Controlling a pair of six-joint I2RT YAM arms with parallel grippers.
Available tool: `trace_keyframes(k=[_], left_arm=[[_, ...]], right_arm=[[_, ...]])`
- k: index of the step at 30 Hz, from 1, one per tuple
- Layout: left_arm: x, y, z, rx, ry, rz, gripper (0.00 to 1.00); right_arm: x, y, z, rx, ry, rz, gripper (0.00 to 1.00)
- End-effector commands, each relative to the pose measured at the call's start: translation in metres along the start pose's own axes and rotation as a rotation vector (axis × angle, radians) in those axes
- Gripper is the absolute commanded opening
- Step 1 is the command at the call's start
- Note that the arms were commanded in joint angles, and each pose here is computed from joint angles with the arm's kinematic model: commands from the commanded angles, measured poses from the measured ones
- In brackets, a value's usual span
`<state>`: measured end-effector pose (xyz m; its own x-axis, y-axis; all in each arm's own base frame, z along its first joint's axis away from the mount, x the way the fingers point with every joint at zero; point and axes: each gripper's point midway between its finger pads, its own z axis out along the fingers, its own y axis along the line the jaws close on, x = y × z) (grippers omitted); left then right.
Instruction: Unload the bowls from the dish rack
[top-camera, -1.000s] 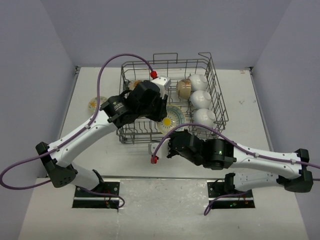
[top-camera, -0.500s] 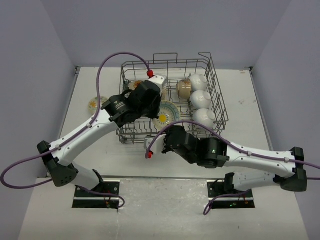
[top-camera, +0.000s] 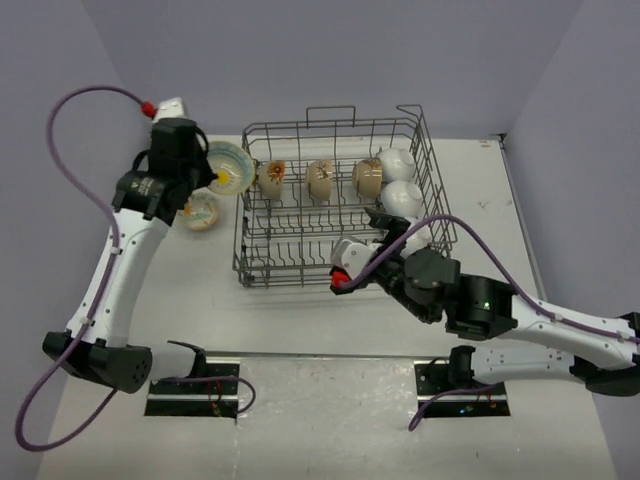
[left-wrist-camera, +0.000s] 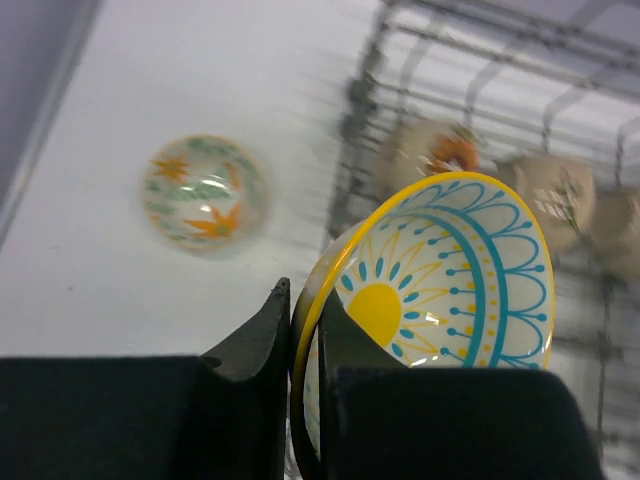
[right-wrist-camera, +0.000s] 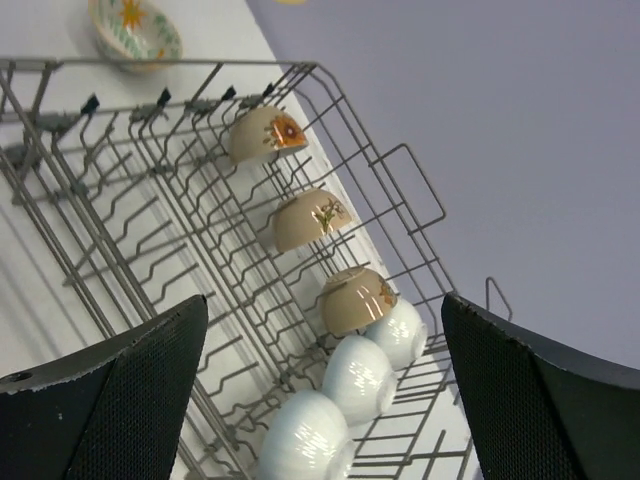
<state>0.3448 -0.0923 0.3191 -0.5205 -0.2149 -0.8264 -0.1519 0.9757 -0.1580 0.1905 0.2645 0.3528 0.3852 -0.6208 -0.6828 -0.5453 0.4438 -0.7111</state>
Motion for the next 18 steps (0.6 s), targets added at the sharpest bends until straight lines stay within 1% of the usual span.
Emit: trace_keyframes(k=[1, 2, 3, 4, 5, 6, 7, 8, 9, 10, 11, 12, 13, 14, 15, 18], left_arm=[[-0.070, 0.079, -0.018, -0.118, -0.221, -0.217, 0.00], [-0.066, 0.089, -0.009, -0.105, -0.198, -0.246, 0.00], [-0.070, 0.105, 0.001, -0.113, -0.208, -0.297, 0.00], [-0.069, 0.130, 0.009, -0.110, -0.196, -0.351, 0.00], [-0.055, 0.142, 0.028, -0.126, -0.152, -0.373, 0.00], [-0.053, 0.150, 0.037, -0.134, -0.147, -0.407, 0.00], [-0.049, 0.164, 0.045, -0.148, -0.140, -0.435, 0.00], [-0.032, 0.160, 0.063, -0.099, -0.075, -0.468, 0.00], [-0.035, 0.163, 0.073, -0.075, -0.095, -0.485, 0.00], [-0.017, 0.163, 0.089, -0.022, -0.037, -0.512, 0.00], [-0.013, 0.163, 0.096, 0.000, -0.027, -0.538, 0.00], [-0.017, 0.163, 0.102, 0.021, -0.052, -0.534, 0.00], [-0.003, 0.165, 0.110, 0.015, -0.032, -0.542, 0.00], [0.000, 0.166, 0.115, 0.025, -0.035, -0.548, 0.00], [-0.004, 0.167, 0.119, 0.036, -0.062, -0.543, 0.00], [0.012, 0.174, 0.133, 0.010, -0.041, -0.558, 0.00]], right_arm=[[-0.032, -0.040, -0.024, 0.088, -0.134, 0.270, 0.99], [-0.033, -0.041, -0.027, 0.089, -0.144, 0.303, 0.99], [-0.036, -0.045, -0.033, 0.089, -0.171, 0.373, 0.99], [-0.038, -0.045, -0.036, 0.080, -0.187, 0.408, 0.99], [-0.039, -0.043, -0.040, 0.067, -0.203, 0.436, 0.99], [-0.041, -0.046, -0.048, 0.059, -0.233, 0.489, 0.99], [-0.042, -0.041, -0.050, 0.030, -0.251, 0.502, 0.99], [-0.042, -0.038, -0.052, 0.018, -0.262, 0.522, 0.99], [-0.040, -0.037, -0.056, 0.008, -0.276, 0.533, 0.99], [-0.042, -0.035, -0.059, -0.011, -0.292, 0.540, 0.99], [-0.042, -0.034, -0.061, -0.019, -0.303, 0.551, 0.99], [-0.041, -0.032, -0.062, -0.026, -0.310, 0.556, 0.99], [-0.039, -0.030, -0.065, -0.036, -0.318, 0.558, 0.99], [-0.038, -0.028, -0.066, -0.043, -0.322, 0.557, 0.99], [-0.035, -0.024, -0.066, -0.046, -0.316, 0.553, 0.99], [-0.029, -0.022, -0.067, -0.045, -0.303, 0.552, 0.99]])
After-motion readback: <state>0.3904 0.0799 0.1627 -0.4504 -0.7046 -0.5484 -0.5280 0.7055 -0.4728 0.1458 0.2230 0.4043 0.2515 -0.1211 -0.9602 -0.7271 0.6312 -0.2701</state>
